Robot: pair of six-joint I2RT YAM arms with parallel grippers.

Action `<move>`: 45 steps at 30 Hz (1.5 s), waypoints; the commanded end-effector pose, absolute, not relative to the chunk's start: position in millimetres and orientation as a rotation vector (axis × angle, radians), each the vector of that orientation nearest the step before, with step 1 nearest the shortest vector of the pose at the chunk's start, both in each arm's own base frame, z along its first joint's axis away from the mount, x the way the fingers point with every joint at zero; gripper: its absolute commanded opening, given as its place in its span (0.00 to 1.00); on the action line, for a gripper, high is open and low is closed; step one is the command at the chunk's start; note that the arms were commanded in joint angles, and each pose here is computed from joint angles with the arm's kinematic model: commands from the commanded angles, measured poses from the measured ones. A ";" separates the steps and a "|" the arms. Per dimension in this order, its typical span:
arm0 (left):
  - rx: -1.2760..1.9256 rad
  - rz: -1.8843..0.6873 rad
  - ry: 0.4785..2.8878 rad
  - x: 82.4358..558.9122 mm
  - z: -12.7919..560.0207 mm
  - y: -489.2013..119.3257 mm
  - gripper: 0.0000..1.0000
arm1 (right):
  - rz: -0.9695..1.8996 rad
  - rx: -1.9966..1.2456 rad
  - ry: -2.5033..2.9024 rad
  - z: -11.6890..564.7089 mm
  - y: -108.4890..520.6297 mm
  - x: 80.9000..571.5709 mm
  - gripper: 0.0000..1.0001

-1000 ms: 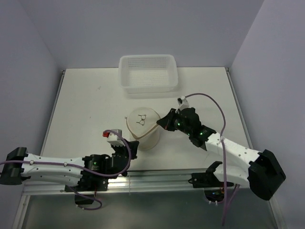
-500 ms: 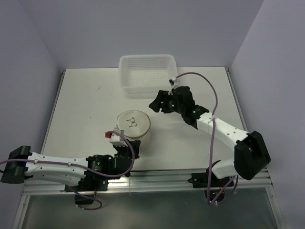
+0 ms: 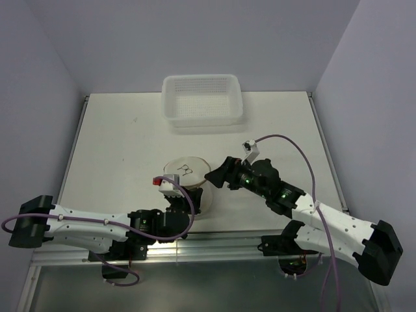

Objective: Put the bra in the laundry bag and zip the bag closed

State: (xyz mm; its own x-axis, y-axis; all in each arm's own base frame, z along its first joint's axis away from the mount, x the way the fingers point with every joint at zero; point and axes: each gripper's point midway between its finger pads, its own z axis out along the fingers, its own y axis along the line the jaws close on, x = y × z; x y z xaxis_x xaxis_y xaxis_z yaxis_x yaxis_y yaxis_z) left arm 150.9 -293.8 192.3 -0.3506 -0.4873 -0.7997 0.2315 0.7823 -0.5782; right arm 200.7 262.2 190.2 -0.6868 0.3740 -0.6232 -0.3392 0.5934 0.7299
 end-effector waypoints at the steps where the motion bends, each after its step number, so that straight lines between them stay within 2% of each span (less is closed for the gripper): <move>1: -0.217 -0.827 1.753 150.3 213.0 -307.8 0.00 | 1.243 0.087 1.968 210.2 280.0 207.9 0.95; 3: -0.202 -0.832 1.760 149.2 210.4 -309.6 0.00 | 1.252 0.087 1.964 210.7 284.0 210.7 0.95; 5: -0.195 -0.844 1.761 148.1 209.2 -311.0 0.00 | 1.249 0.087 1.986 206.5 288.8 212.8 0.88; 8: -0.176 -0.843 1.764 147.0 206.3 -310.9 0.00 | 1.261 0.094 1.995 203.0 292.9 213.6 0.56; 9: -0.174 -0.843 1.763 148.0 207.2 -310.5 0.00 | 1.268 0.098 1.985 205.1 293.0 214.3 0.39; 11: -0.149 -0.832 1.772 147.8 204.1 -309.4 0.00 | 1.257 0.109 1.986 203.0 291.3 215.6 0.22; 12: -0.148 -0.827 1.772 150.3 204.3 -307.9 0.00 | 1.236 0.120 1.989 201.7 289.1 218.1 0.09; 14: -0.105 -0.851 1.784 149.4 204.9 -309.6 0.00 | 1.204 0.113 1.978 204.6 287.0 223.2 0.00; 20: -0.044 -0.898 1.831 163.1 206.3 -301.7 0.00 | 1.110 0.112 1.926 207.8 265.3 263.5 0.00; 28: -0.033 -0.813 1.873 168.5 202.8 -254.3 0.00 | 1.023 -0.084 1.895 211.4 261.3 324.4 0.00; 35: -0.126 -0.666 1.856 172.9 196.2 -194.9 0.00 | 1.119 -0.417 1.830 230.3 290.5 332.7 0.00; 39: -0.101 -0.761 1.828 169.0 200.7 -208.0 0.00 | 1.130 -0.503 1.891 232.1 307.2 345.6 0.00; 41: -0.087 -0.805 1.831 167.3 198.4 -220.8 0.00 | 1.083 -0.449 1.958 224.8 306.6 348.4 0.16; 42: -0.105 -0.846 1.809 168.4 205.2 -228.3 0.00 | 1.069 -0.432 1.969 228.8 310.0 343.9 0.48; 43: -0.094 -0.838 1.825 169.4 199.1 -236.2 0.00 | 1.023 -0.377 1.993 226.3 305.8 346.7 0.63; 45: -0.118 -0.902 1.793 171.0 207.8 -249.9 0.00 | 1.018 -0.282 2.038 221.0 296.8 335.7 0.83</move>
State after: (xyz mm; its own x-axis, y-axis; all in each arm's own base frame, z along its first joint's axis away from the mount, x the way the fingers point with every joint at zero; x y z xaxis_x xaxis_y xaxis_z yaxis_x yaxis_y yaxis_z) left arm 170.6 -225.5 187.3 -0.4234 -0.4034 -0.8112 0.2857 0.7903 -0.5421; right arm 330.5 314.7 210.1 -0.6588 0.0890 -0.7470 -0.5903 0.5545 0.5866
